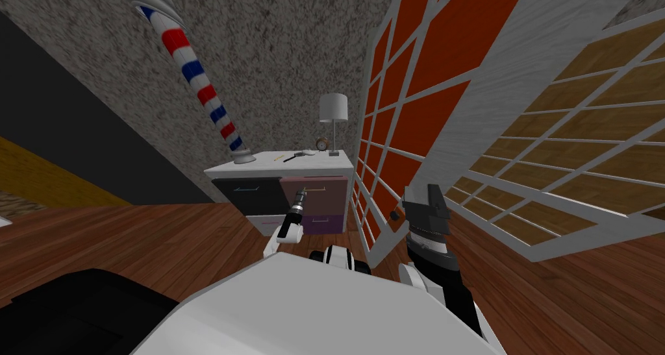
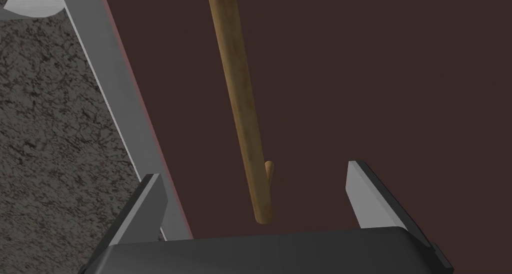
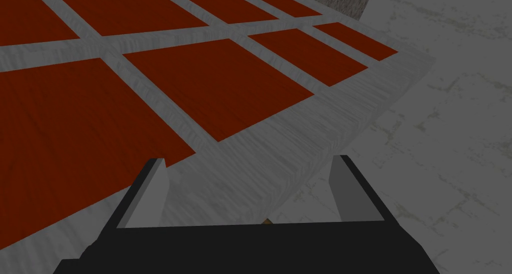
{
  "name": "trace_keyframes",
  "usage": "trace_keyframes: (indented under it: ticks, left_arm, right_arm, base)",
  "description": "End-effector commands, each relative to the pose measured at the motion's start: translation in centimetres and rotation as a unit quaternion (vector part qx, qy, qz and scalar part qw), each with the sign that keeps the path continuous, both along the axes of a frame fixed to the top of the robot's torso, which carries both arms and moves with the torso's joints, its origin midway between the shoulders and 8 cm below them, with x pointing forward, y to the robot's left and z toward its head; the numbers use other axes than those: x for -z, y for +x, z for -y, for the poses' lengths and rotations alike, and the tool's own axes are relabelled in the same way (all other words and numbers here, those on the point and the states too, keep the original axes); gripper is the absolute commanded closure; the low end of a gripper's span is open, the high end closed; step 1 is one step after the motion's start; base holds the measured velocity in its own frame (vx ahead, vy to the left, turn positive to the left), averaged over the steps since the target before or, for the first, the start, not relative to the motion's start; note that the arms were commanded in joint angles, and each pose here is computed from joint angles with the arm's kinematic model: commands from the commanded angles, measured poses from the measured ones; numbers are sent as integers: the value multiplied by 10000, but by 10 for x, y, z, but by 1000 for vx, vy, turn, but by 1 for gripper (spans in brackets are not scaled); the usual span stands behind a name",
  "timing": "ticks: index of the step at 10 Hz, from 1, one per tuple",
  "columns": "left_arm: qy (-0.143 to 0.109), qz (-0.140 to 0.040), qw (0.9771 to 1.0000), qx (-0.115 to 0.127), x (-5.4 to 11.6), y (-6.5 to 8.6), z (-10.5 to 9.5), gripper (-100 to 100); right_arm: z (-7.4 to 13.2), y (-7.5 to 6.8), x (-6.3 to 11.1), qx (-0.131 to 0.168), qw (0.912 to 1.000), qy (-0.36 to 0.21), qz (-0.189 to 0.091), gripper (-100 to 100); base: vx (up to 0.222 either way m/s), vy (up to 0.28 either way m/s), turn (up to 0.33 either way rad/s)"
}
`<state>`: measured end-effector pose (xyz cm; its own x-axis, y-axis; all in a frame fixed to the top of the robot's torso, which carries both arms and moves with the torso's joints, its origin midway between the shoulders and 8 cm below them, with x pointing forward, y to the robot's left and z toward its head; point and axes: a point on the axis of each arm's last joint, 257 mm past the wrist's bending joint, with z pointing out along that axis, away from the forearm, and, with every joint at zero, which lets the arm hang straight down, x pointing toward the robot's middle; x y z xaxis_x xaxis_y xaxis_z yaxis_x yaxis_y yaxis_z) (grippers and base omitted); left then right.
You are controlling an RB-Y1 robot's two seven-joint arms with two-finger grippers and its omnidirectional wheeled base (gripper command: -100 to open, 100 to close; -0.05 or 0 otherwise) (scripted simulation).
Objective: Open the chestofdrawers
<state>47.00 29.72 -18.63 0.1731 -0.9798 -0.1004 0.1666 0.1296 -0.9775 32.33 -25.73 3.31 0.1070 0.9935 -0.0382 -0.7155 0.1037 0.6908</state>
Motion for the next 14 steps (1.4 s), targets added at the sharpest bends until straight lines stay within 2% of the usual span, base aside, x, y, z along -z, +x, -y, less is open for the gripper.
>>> trace_keyframes:
  ticks: [1, 2, 3, 6, 7, 12, 13, 14]
  left_arm:
    - [-3, -8, 10000, 8, 3, -1, 1, 100]
    - [28, 20, 9999, 134, 1, -11, 18, 100]
    - [28, 18, 9999, 133, 1, -11, 18, 100]
    - [45, 18, 9995, 305, 0, -28, 43, 100]
    - [44, 11, 9995, 303, 0, -28, 42, 100]
    - [4, 28, 9985, 545, -7, -57, 80, 100]
    - [-2, -47, 9986, 527, -1, -57, 74, 100]
    - [-3, -32, 9985, 545, -3, -60, 76, 100]
  right_arm:
    - [0, 0, 0, 0, 10000, 0, 1, 0]
    - [0, 0, 0, -1, 10000, 1, 0, 0]
    - [0, 0, 0, 0, 10000, 0, 0, 0]
    - [0, 0, 0, 0, 10000, 0, 0, 0]
    - [0, 0, 0, 0, 10000, 0, 0, 0]
    - [0, 0, 0, 0, 10000, 0, 0, 0]
    - [0, 0, 0, 0, 10000, 0, 0, 0]
    - [0, 0, 0, -1, 10000, 1, 1, 0]
  base:
    - [-30, -8, 9]
    - [-6, 12, 136]
    - [-10, 13, 84]
    - [-7, 19, 92]
    - [-7, 11, 47]
    - [-7, 17, 93]
    - [-3, 2, 12]
    - [-91, -8, 1]
